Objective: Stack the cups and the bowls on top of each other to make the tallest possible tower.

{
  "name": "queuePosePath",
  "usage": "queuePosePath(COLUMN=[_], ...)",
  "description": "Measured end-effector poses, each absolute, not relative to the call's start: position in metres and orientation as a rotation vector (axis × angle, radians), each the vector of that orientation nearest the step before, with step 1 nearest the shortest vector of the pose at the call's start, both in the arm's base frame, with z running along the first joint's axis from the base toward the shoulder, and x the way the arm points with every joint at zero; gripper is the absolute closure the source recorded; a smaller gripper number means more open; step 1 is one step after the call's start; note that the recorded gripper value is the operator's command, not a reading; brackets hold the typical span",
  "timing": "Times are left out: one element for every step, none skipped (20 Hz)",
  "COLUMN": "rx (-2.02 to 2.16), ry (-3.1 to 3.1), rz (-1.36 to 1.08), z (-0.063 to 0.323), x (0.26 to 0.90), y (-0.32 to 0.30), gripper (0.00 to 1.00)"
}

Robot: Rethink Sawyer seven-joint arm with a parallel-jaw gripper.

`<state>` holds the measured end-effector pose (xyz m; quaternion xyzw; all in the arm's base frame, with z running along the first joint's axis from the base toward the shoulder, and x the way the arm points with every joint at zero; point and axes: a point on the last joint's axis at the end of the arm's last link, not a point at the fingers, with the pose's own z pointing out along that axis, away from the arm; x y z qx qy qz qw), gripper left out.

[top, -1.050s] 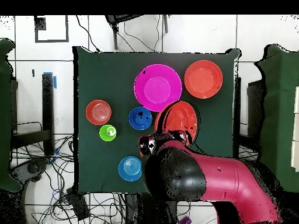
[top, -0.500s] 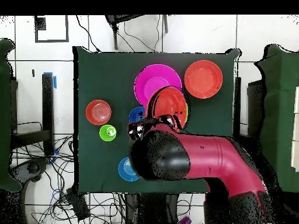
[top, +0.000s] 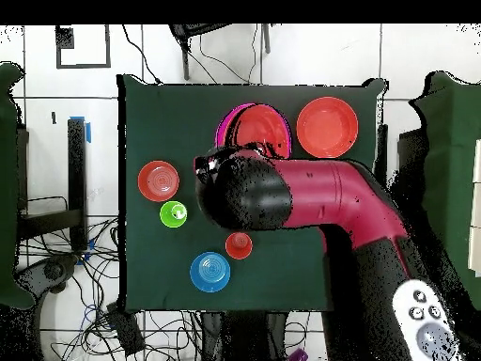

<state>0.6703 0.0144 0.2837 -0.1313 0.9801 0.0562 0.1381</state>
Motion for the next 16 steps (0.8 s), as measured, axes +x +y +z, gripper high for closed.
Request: queuePosePath(rx=[-0.378, -0.377, -0.374, -0.368, -0.363, -0.357, -0.353, -0.347, -0.34, -0.336, -0.331, -0.326, -0.319, -0.312, -0.306, -0.299], ry=[2.838, 2.84, 2.844, 2.851, 2.858, 2.864, 2.868, 2.873, 2.878, 2.88, 2.885, 2.888, 2.891, 2.894, 2.897, 2.898], rz=[0.169, 0.174, 0.181, 0.193, 0.202, 0.212, 0.218, 0.226, 0.235, 0.239, 0.242, 0.245, 0.248, 0.25, 0.252, 0.253], z=[0.281, 0.279, 0.277, 0.274, 0.271, 0.269, 0.267, 0.265, 0.262, 0.261, 0.259, 0.258, 0.256, 0.254, 0.253, 0.251], x=[0.676, 0.682, 0.688, 0.695, 0.7, 0.706, 0.71, 0.715, 0.721, 0.724, 0.728, 0.731, 0.734, 0.737, 0.74, 0.744], y=[0.014, 0.013, 0.013, 0.011, 0.01, 0.009, 0.008, 0.007, 0.005, 0.004, 0.002, 0.001, -0.001, -0.004, -0.006, -0.008], gripper=[1.0, 1.0, 1.0, 1.0, 1.0, 1.0, 1.0, 1.0, 1.0, 1.0, 1.0, 1.0, 1.0, 1.0, 1.0, 1.0])
